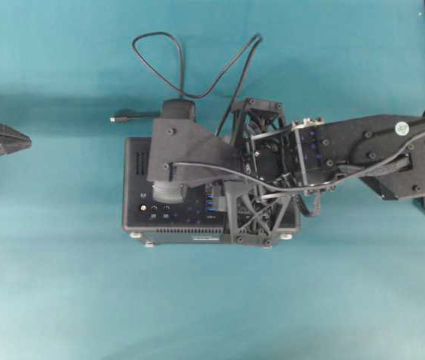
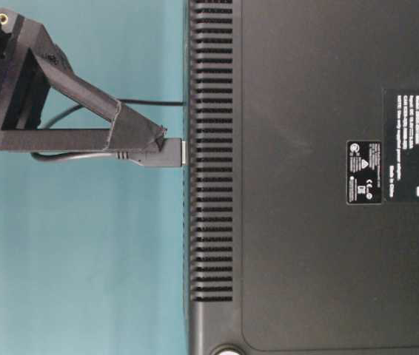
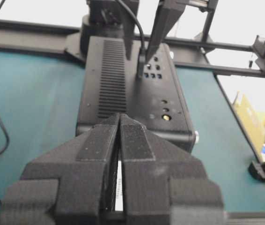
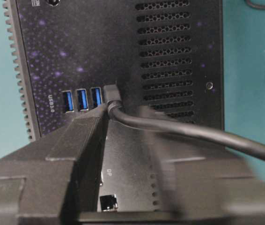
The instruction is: Insert the USB into the PC box with both arms.
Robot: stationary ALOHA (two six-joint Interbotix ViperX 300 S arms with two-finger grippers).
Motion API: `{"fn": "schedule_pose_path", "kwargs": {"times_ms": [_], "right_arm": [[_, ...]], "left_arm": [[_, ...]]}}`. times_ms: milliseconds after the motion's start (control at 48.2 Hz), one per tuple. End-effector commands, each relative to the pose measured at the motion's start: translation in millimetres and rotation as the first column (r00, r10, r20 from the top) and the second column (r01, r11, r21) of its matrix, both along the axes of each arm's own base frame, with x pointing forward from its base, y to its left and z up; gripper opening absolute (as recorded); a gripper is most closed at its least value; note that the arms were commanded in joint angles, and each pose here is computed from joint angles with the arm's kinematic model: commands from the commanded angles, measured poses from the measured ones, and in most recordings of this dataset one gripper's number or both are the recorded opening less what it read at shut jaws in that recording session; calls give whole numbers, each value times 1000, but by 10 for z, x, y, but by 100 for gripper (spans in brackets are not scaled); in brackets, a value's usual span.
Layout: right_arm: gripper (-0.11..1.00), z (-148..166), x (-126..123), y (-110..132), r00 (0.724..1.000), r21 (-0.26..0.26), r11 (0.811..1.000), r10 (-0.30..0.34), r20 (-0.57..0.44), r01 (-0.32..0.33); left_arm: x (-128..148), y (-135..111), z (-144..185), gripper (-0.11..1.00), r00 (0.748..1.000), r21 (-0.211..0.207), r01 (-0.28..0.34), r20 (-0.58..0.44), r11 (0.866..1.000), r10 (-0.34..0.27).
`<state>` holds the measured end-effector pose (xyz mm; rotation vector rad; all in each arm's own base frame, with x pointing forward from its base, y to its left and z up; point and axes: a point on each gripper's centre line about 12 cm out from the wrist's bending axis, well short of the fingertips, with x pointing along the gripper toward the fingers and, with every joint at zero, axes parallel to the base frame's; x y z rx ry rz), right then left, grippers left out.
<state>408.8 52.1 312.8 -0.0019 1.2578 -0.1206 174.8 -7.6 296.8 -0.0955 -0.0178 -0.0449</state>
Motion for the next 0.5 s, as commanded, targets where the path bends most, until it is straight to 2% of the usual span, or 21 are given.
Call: {"fn": "schedule_pose_path", "kwargs": {"times_ms": [0,62,477], "right_arm": [[45,165,-2,-25,999,4,1000,-10,41,10],[49,163,-15,-28,999,2,1000,-11,33,11],[50,417,-150,-51,997,10,1000,-14,74,13]], "left_arm": [[13,5,80,0,1000,-1,-3,20,1000,3],[11,5,91,0,1000,-1,-3,25,1000,3],[11,5,95,0,1000,2,-3,25,1000,3]]}}
